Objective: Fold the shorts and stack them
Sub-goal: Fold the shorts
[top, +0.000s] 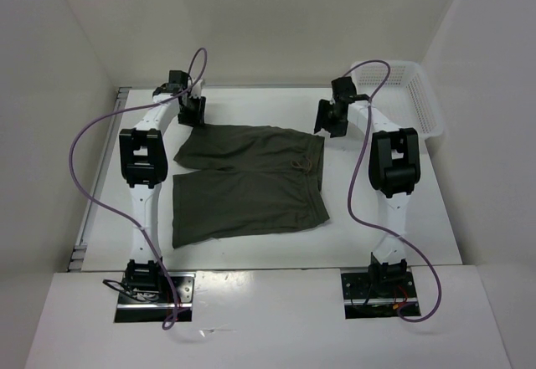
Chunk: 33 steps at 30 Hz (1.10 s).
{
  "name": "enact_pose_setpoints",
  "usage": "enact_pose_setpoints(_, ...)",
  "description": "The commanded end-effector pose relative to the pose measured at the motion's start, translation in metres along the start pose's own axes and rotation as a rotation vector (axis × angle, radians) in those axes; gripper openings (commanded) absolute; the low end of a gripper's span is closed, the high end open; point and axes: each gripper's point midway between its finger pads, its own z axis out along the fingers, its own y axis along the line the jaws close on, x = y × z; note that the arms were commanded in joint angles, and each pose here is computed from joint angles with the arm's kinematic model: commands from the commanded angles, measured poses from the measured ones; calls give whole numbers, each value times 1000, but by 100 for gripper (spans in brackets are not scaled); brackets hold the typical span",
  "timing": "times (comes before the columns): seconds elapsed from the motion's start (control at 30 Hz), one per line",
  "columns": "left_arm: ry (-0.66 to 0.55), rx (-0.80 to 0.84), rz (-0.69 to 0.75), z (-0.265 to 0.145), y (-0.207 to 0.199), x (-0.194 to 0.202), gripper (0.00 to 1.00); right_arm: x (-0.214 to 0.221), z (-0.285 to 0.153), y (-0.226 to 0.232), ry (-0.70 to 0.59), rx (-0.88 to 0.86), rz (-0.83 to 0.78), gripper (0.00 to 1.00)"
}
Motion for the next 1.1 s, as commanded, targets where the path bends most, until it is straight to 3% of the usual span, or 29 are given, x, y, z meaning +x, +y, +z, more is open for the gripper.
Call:
enact_pose_setpoints(0.0, 62, 61, -4, -4, -15, 19, 48, -3, 1, 4, 4, -29, -16, 65)
enact_pose_setpoints(0.03, 70, 73, -6, -3, -16, 22, 41, 1, 5, 6, 22, -46, -15, 65)
enact_pose_setpoints(0.07, 70, 73, -6, -3, -16, 22, 25, 8, 9, 5, 46, -47, -12, 65)
enact_pose_setpoints(0.1, 70, 73, -6, -3, -16, 22, 18, 8, 9, 5, 46, -47, -12, 64)
enact_pose_setpoints(0.17, 50, 71, -2, -7, -17, 16, 8, 16, 11, 4, 77, -46, 0, 54)
enact_pose_setpoints(0.23, 29, 56, 3, -11, -15, 9, 0, 22, 12, 8, 93, -56, -6, 53)
enact_pose_setpoints(0.33, -5, 44, 9, -21, -14, -2, 0, 40, 18, 6, 130, -48, -10, 53)
enact_pose_setpoints(0.43, -49, 30, 17, -30, -13, -15, 0, 44, 25, 5, 138, -44, 0, 36)
enact_pose_setpoints(0.47, -59, 16, 19, -30, -10, -18, 0, 40, 24, 7, 129, -48, -1, 21)
enact_pose_setpoints(0.57, -146, -29, 32, -49, -4, -44, 0, 19, 24, 14, 84, -64, -6, 1)
enact_pose_setpoints(0.7, -330, -121, 48, -92, 7, -106, 0, -15, 7, 20, 9, -76, -14, 0)
enact_pose_setpoints(0.83, -465, -150, 36, -159, 23, -152, 0, -55, -54, 37, -146, -146, -26, 0)
enact_pose_setpoints(0.93, -458, -126, 35, -196, 16, -149, 0, -60, -84, 46, -216, -201, -28, 0)
enact_pose_setpoints(1.03, -352, -76, 26, -211, 2, -112, 0, -27, -103, 51, -192, -277, -30, 0)
enact_pose_setpoints(1.07, -371, -77, 29, -239, -5, -105, 0, -24, -123, 58, -220, -307, -46, 0)
